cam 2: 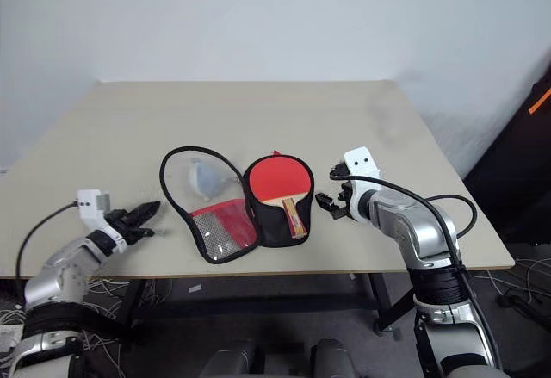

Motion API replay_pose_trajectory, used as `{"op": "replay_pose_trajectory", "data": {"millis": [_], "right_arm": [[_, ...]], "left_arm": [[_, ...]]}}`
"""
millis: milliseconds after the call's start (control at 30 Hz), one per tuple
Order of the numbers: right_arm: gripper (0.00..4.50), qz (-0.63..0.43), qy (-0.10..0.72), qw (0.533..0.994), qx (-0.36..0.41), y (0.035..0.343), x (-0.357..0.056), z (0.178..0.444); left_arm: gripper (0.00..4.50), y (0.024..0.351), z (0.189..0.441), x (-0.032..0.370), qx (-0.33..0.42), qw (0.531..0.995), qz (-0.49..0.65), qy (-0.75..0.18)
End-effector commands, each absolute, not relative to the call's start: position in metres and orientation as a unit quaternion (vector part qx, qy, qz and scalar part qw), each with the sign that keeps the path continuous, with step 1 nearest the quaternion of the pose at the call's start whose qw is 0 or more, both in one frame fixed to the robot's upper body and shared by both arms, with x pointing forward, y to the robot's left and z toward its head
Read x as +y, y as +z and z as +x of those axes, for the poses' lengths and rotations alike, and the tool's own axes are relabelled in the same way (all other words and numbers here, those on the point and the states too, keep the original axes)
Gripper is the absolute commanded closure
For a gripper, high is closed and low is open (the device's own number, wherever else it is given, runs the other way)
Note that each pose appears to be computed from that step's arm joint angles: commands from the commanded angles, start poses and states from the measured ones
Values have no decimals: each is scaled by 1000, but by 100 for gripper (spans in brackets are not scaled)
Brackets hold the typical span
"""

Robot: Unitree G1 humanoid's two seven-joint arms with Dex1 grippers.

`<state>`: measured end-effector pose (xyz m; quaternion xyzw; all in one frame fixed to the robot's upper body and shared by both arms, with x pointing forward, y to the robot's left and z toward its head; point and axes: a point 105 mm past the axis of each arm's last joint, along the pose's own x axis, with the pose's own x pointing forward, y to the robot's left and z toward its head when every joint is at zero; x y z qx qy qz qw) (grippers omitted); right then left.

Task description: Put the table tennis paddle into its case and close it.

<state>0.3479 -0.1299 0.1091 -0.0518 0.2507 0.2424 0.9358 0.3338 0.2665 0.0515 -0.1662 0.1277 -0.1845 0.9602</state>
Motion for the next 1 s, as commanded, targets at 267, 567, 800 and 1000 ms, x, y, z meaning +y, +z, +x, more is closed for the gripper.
{"op": "replay_pose_trajectory", "data": {"millis": [267, 567, 800, 1000], "right_arm": [[0, -20, 225, 953, 201, 149, -153, 364], [0, -14, 217, 959, 180, 165, -172, 364], [0, -45, 260, 950, 167, 172, -172, 354], [0, -45, 258, 950, 173, 168, -172, 354]], "left_arm": [[446, 126, 318, 100, 98, 840, -207, -493], [446, 128, 306, 76, 115, 827, -203, -512], [361, 115, 302, 102, 164, 819, -247, -492], [155, 104, 301, 110, 191, 806, -294, -476]]}}
